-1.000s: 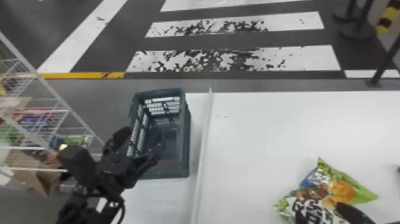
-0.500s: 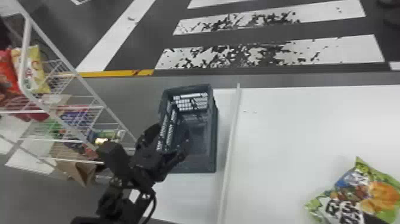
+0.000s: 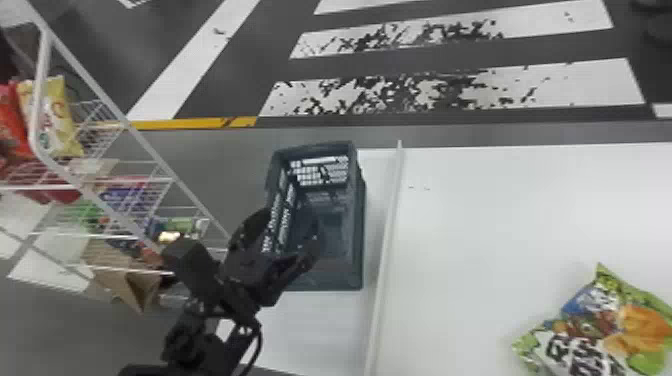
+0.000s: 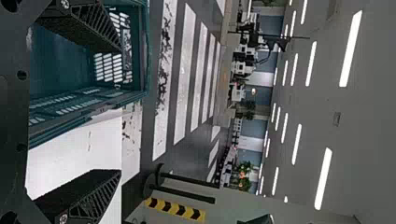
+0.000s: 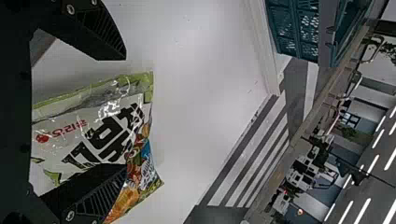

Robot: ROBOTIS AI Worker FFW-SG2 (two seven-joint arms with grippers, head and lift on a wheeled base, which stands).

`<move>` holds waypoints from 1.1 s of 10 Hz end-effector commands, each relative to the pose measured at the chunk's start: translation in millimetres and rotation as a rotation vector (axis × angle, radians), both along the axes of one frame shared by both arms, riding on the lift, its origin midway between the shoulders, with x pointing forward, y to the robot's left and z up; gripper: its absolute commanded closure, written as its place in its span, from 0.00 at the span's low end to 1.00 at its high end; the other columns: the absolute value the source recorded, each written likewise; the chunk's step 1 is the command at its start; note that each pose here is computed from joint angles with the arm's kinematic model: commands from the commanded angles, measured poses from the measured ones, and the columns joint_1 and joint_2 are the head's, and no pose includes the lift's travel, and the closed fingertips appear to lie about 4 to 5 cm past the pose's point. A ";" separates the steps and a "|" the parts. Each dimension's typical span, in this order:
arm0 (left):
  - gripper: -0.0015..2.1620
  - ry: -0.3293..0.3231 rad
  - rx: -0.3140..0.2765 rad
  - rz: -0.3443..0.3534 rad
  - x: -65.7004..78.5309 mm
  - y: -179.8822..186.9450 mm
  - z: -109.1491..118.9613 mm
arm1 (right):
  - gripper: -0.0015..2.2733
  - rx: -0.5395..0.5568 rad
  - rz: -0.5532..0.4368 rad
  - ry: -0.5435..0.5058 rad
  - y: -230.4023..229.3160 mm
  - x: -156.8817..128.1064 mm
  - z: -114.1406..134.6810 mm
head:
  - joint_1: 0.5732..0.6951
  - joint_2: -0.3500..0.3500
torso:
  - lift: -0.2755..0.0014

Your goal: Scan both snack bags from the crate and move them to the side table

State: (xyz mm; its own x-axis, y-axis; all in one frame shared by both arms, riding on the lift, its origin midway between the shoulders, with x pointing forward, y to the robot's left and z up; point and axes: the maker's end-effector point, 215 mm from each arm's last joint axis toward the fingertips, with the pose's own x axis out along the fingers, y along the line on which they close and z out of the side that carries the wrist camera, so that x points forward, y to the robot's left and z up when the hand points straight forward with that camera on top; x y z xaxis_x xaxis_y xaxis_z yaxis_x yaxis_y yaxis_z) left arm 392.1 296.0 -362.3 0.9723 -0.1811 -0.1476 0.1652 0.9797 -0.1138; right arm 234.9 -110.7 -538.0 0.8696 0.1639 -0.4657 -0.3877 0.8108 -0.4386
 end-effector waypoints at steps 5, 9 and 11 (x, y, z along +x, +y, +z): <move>0.03 0.000 -0.011 -0.023 -2.1 -5.4 -0.4 | 0.06 -0.145 0.018 0.021 -6.6 -12.5 -33.8 | 1.00 0.98 | 0.89; 0.03 0.003 -0.023 -0.034 -4.2 -8.1 -1.2 | 0.06 -0.196 -0.002 0.032 -19.0 -12.7 -42.7 | 1.00 0.94 | 0.89; 0.03 -0.002 -0.031 -0.033 -5.3 -3.8 2.4 | 0.07 -0.243 -0.024 0.043 -32.0 -8.7 -49.2 | 1.00 0.93 | 0.89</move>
